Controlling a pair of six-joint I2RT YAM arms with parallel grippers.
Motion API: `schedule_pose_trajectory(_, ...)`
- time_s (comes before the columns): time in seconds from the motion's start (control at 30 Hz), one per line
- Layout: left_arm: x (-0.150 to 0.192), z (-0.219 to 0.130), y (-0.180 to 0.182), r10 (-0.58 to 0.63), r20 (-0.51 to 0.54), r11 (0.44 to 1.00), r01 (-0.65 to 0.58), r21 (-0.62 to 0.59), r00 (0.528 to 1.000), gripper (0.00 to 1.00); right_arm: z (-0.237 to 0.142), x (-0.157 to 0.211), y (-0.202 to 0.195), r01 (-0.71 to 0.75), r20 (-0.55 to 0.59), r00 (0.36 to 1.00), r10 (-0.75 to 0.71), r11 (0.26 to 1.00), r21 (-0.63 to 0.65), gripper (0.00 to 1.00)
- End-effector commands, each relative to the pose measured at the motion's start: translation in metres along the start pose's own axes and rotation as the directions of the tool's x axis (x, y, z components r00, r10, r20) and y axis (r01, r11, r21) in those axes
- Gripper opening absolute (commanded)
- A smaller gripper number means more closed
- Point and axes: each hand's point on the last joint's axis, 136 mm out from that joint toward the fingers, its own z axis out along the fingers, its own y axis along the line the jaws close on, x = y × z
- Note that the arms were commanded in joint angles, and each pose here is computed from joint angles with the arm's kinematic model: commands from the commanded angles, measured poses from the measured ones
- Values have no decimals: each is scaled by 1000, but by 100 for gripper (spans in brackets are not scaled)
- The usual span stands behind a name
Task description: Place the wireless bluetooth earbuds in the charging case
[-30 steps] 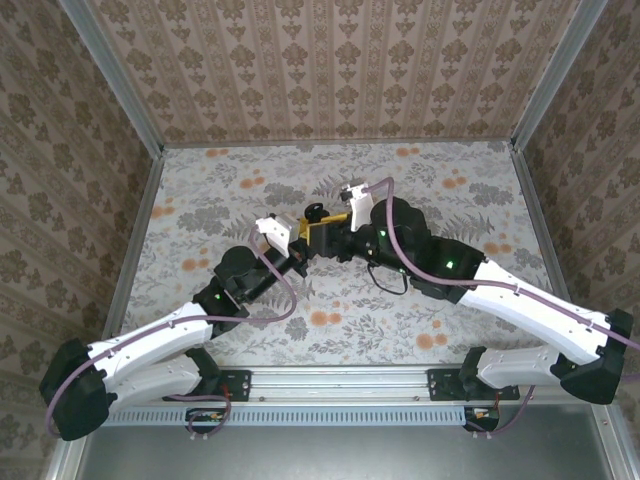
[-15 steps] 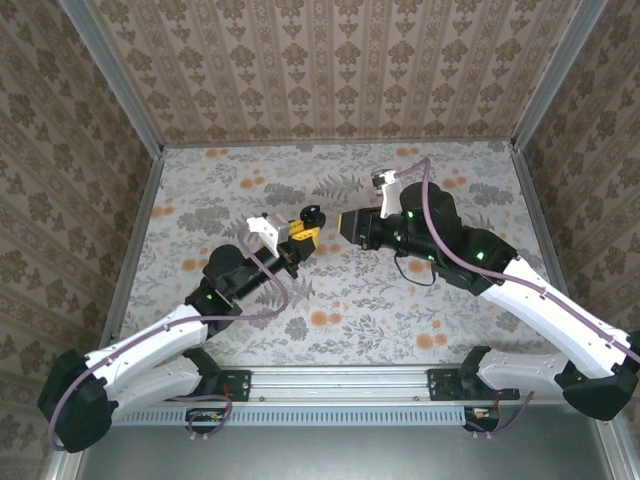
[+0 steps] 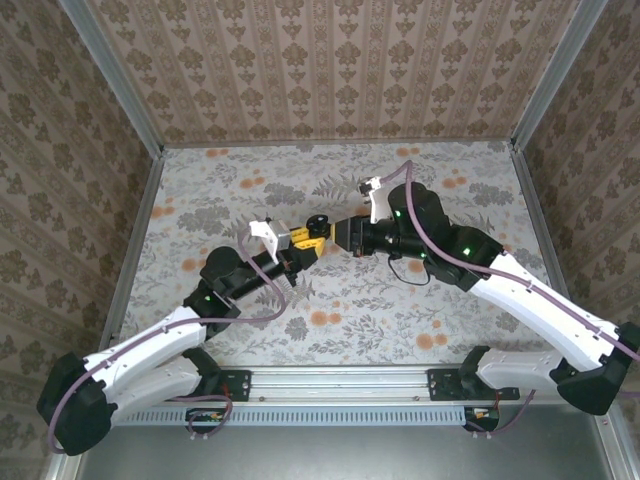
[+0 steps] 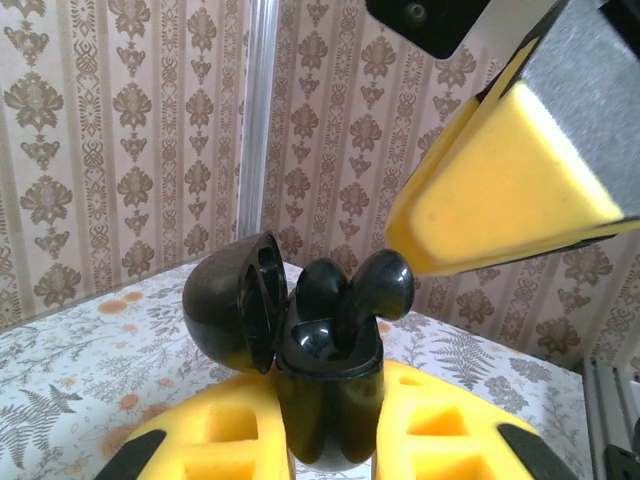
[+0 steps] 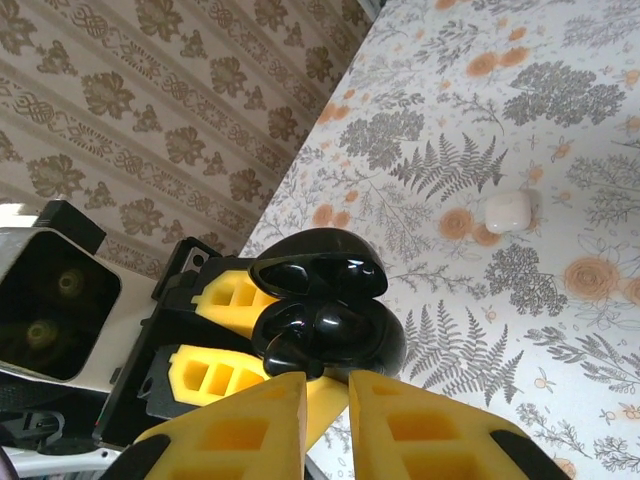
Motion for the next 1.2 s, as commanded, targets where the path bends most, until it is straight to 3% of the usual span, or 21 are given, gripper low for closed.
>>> schedule_pose_trajectory(0.0, -15, -4, -7, 1, 51, 999, -3, 33, 999, 0, 2, 0, 8, -2, -12, 1000, 2, 999, -51, 18)
schedule_pose_trajectory(0.87, -15, 2, -5, 10, 45, 1000, -11, 27, 999, 0, 21, 16, 22, -40, -98, 995, 25, 987, -153, 14)
schedule_pose_trajectory(1.17, -15, 0, -1, 2, 43, 1000, -2, 10, 999, 0, -14, 16, 33, 51, -111, 991, -71, 984, -173, 16)
